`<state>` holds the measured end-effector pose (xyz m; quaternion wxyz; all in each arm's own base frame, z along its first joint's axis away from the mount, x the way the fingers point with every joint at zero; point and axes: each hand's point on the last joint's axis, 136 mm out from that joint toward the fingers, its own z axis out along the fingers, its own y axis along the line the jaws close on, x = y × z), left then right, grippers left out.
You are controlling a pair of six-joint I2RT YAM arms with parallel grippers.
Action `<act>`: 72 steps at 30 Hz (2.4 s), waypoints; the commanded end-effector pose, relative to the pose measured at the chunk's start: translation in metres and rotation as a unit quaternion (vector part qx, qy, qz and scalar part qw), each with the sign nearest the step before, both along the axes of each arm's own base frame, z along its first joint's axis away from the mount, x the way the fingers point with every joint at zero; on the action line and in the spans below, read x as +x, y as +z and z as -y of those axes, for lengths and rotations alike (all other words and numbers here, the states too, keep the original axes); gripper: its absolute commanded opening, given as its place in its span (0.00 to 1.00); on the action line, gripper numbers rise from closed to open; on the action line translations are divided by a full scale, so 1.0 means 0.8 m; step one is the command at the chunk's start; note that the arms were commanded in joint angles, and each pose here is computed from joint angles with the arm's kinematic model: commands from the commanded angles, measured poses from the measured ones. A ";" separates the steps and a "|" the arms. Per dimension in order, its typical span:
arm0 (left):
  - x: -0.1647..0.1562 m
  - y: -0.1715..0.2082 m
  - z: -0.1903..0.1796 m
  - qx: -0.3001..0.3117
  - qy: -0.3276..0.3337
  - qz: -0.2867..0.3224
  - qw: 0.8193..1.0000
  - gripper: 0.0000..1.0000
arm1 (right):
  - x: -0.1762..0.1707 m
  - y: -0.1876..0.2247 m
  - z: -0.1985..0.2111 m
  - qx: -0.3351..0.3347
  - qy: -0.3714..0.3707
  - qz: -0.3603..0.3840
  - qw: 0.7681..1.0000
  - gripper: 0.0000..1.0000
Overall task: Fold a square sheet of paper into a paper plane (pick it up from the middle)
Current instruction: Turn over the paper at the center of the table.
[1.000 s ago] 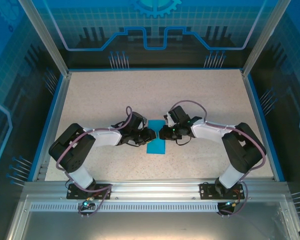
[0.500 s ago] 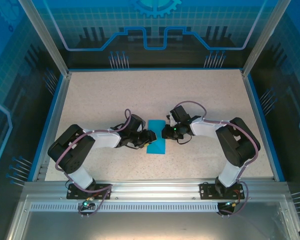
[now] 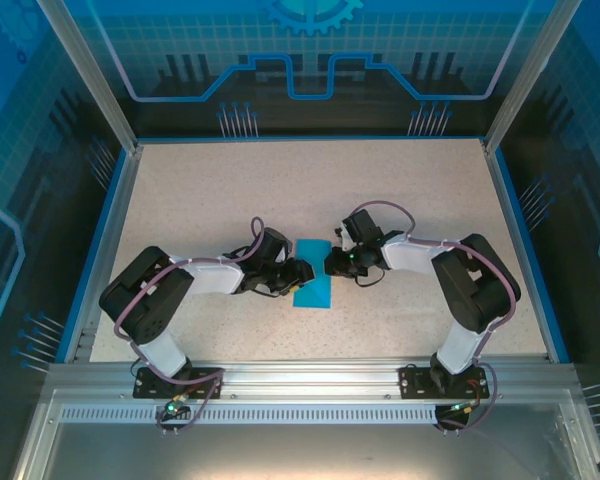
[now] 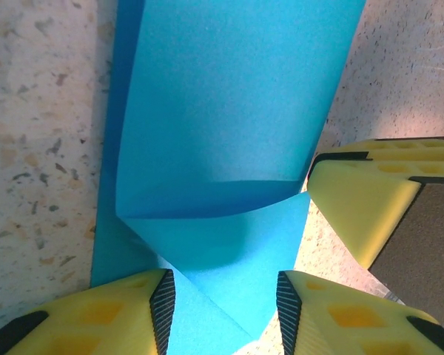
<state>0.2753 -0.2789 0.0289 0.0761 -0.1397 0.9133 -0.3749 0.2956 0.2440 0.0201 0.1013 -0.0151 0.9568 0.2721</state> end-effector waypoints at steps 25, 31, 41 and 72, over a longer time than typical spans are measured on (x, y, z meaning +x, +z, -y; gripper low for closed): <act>0.011 0.024 0.032 -0.064 -0.055 0.085 0.993 0.34 | -0.007 0.010 0.018 0.010 -0.016 -0.006 1.000 0.20; 0.010 0.019 0.030 -0.051 -0.067 0.103 0.991 0.23 | -0.001 0.024 0.030 0.016 -0.037 0.001 0.999 0.23; 0.015 0.040 0.011 0.011 -0.070 0.132 0.989 0.07 | 0.002 0.083 0.090 -0.009 -0.100 0.073 0.992 0.55; 0.077 0.098 -0.106 0.525 -0.075 0.148 0.835 0.10 | -0.014 0.140 0.198 -0.063 -0.222 0.180 0.956 0.99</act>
